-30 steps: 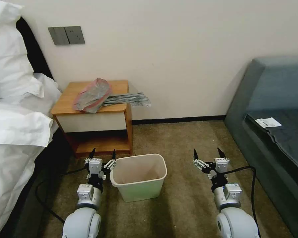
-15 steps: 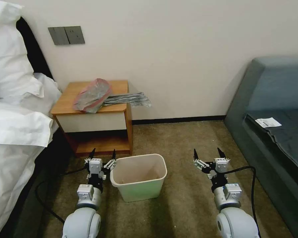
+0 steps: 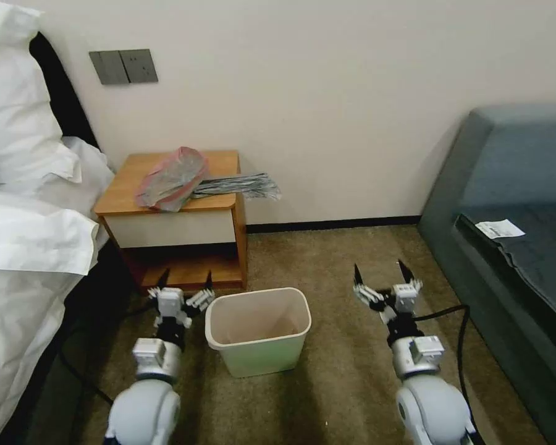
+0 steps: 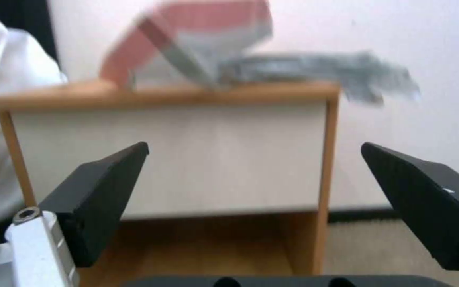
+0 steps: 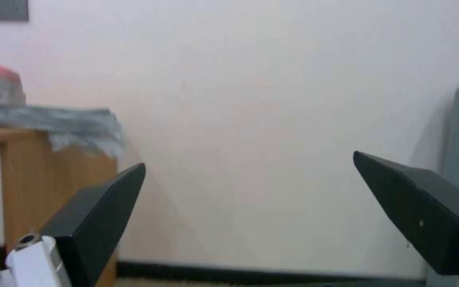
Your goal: Pick up the garbage bag from the table and place it over the trash can.
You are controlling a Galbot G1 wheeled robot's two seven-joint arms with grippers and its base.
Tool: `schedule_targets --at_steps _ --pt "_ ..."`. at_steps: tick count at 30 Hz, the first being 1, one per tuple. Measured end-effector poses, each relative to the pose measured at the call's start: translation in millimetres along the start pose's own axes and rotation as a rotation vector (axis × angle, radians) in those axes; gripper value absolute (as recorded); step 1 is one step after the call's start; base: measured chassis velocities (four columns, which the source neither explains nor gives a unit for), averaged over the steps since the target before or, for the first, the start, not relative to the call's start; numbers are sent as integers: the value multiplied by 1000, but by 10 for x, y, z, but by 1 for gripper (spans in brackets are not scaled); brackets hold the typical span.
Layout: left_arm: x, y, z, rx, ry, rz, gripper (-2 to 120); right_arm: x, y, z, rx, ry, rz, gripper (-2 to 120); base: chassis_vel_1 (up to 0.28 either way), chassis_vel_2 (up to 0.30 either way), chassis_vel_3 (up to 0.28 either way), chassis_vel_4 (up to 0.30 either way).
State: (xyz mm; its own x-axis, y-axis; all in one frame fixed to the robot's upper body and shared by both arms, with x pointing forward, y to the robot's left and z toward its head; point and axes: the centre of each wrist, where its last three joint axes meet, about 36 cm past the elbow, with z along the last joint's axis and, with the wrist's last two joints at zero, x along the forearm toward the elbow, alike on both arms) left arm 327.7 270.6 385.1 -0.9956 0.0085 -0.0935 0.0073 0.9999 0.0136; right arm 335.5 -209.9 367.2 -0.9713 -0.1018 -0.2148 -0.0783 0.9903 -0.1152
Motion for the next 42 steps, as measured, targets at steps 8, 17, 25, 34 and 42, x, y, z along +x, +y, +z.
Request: schedule_targets --at_steps 8,17,25,34,42 --pt "-85 129 -172 0 -62 -122 100 -460 -139 11 228 -162 -63 100 0 0 0 0" --pt "60 -5 -120 -44 -30 -206 100 -1240 -223 313 418 -295 -268 100 0 0 0 0" --pt "110 -93 -83 -41 -21 -217 100 -2224 -67 339 773 -368 -430 100 0 0 0 0" --pt "49 -96 -31 -36 -18 -226 100 -3084 356 344 1005 -303 -633 100 0 0 0 0" --pt "63 -120 51 -43 -7 -227 100 -3586 496 209 1127 -297 -693 100 0 0 0 0"
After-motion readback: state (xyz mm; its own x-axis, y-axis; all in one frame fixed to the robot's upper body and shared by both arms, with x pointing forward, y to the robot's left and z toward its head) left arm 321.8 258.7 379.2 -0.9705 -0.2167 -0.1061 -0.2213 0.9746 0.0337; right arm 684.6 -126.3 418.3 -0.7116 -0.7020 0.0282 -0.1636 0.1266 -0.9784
